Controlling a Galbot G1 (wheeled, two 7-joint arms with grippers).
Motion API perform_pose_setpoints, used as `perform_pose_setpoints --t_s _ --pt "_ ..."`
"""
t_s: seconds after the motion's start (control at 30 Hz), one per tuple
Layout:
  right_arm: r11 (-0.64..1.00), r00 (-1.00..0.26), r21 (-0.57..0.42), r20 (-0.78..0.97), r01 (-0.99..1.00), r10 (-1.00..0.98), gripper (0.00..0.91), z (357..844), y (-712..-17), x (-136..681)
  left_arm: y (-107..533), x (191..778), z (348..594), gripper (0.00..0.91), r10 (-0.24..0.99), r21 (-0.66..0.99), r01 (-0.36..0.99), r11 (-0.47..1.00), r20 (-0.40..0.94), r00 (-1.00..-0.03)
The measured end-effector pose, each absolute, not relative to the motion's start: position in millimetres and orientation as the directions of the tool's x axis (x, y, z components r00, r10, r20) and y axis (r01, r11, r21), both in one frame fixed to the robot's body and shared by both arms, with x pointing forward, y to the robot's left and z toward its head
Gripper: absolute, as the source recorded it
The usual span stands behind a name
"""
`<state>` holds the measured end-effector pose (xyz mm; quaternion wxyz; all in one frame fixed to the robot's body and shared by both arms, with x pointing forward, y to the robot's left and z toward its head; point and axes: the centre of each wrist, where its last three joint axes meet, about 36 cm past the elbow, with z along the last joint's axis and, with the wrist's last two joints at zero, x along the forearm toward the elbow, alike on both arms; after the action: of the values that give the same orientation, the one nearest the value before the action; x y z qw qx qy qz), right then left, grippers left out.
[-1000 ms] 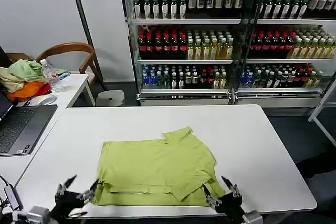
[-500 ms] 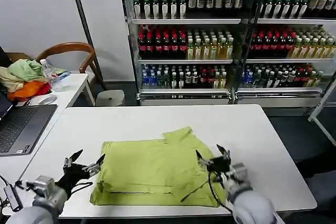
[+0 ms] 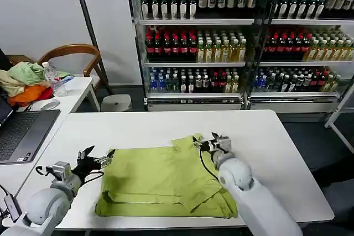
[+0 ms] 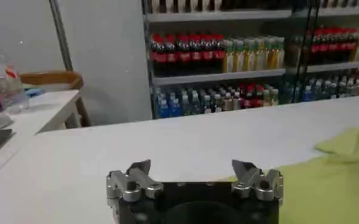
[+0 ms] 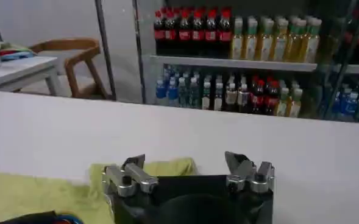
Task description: Fold and organize the clothes.
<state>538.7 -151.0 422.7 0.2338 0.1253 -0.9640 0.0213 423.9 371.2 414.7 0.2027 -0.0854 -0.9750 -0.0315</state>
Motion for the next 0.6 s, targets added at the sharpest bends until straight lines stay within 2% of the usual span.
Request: perform_pose_setpoints --t_s 0.3,0.6 --pt "0.973 -0.844 0.021 0.494 -0.231 -0.211 0.907 411 -140 565 377 450 391 0.907 0.145 0.008 0.165 0.986 0.440 -0.886" --pt "0.975 -0.826 0.034 0.525 -0.221 -0.206 0.907 401 -137 571 376 466 378 0.907 0.147 0.000 0.166 0.986 0.463 -0.874"
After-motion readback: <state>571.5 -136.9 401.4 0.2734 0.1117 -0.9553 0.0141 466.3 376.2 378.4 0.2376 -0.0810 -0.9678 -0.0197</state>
